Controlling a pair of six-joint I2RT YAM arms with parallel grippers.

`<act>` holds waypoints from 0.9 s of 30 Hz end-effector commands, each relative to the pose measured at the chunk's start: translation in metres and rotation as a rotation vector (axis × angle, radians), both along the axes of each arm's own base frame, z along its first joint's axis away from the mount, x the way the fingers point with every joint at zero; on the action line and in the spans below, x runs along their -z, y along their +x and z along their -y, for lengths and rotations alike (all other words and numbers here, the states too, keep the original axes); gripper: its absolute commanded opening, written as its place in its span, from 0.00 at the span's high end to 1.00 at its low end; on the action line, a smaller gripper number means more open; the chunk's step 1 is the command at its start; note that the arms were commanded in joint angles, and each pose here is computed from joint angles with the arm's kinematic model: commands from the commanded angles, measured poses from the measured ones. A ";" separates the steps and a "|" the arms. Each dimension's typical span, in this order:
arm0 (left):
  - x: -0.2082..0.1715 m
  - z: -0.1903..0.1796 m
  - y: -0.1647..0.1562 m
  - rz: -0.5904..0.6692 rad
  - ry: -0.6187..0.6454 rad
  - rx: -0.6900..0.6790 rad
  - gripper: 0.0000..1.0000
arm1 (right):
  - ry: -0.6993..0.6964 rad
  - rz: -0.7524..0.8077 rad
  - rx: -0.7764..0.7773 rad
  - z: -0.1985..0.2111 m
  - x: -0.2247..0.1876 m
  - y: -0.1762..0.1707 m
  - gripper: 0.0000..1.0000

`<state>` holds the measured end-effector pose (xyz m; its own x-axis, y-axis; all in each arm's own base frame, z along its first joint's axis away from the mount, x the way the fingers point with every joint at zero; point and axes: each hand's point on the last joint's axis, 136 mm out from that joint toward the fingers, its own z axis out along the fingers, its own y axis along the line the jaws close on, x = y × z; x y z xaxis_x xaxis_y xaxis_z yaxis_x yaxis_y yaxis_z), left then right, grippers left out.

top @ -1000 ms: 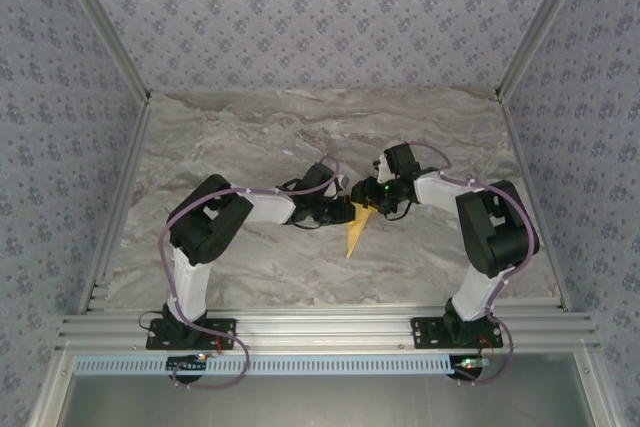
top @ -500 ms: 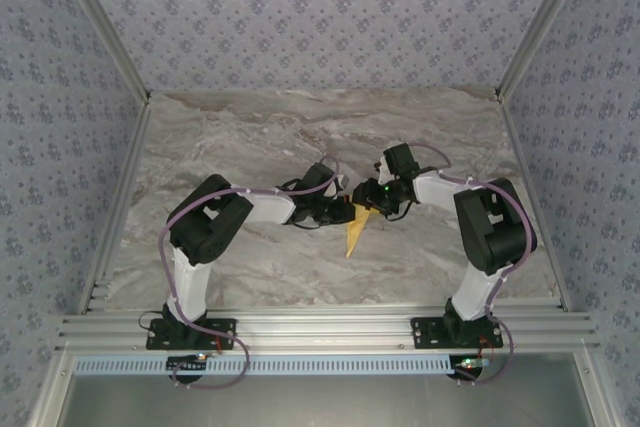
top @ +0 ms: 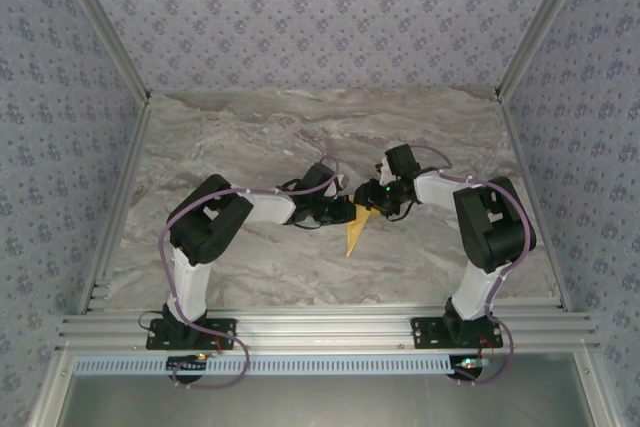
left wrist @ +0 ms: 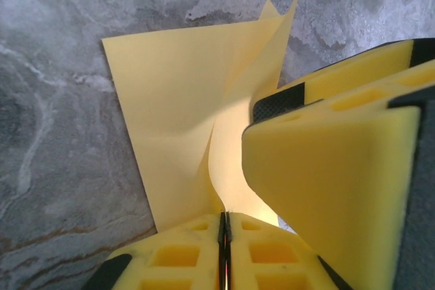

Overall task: Fold a paper plane with a square sheet of paper (fold left side to right side)
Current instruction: Fold the wing for the fifth time at the center of the table.

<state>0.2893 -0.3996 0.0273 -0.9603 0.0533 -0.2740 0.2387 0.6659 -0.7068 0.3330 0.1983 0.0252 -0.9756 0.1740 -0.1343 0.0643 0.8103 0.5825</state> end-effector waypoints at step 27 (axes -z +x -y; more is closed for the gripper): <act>-0.046 0.007 -0.045 0.029 -0.063 0.055 0.59 | -0.137 -0.153 0.007 0.028 0.047 -0.036 0.53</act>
